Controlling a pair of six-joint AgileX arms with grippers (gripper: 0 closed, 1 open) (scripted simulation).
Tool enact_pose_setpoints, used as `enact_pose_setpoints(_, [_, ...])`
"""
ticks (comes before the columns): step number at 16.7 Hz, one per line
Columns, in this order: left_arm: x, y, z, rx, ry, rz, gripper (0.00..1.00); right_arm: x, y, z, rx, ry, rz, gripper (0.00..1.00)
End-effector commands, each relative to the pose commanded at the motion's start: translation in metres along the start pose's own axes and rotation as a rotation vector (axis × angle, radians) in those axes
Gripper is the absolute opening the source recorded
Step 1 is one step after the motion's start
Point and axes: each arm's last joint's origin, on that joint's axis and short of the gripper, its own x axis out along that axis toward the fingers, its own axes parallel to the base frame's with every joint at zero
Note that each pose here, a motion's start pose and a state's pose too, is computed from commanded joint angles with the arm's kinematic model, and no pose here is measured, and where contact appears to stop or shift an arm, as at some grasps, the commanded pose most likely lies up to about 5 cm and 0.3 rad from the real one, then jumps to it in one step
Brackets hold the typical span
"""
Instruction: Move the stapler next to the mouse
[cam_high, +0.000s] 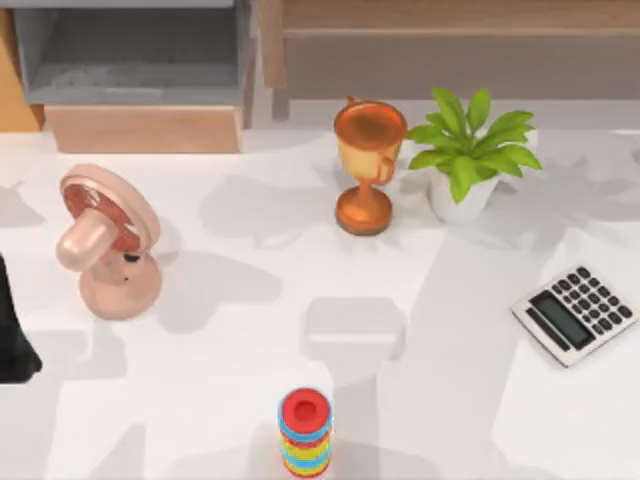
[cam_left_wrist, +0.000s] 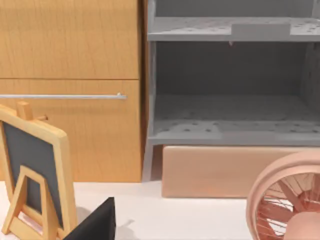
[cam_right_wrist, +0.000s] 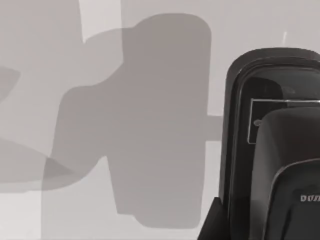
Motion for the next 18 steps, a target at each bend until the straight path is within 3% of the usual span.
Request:
enact_pose_setpoints(12, [0.000,0.000,0.000,0.000,0.000,0.000,1.00,0.010,0.006,-0.014,0.004,0.134,-0.083,0.00])
enact_pose_setpoints(18, [0.000,0.000,0.000,0.000,0.000,0.000,1.00,0.014,0.006,-0.011,-0.010,0.101,-0.079,0.00])
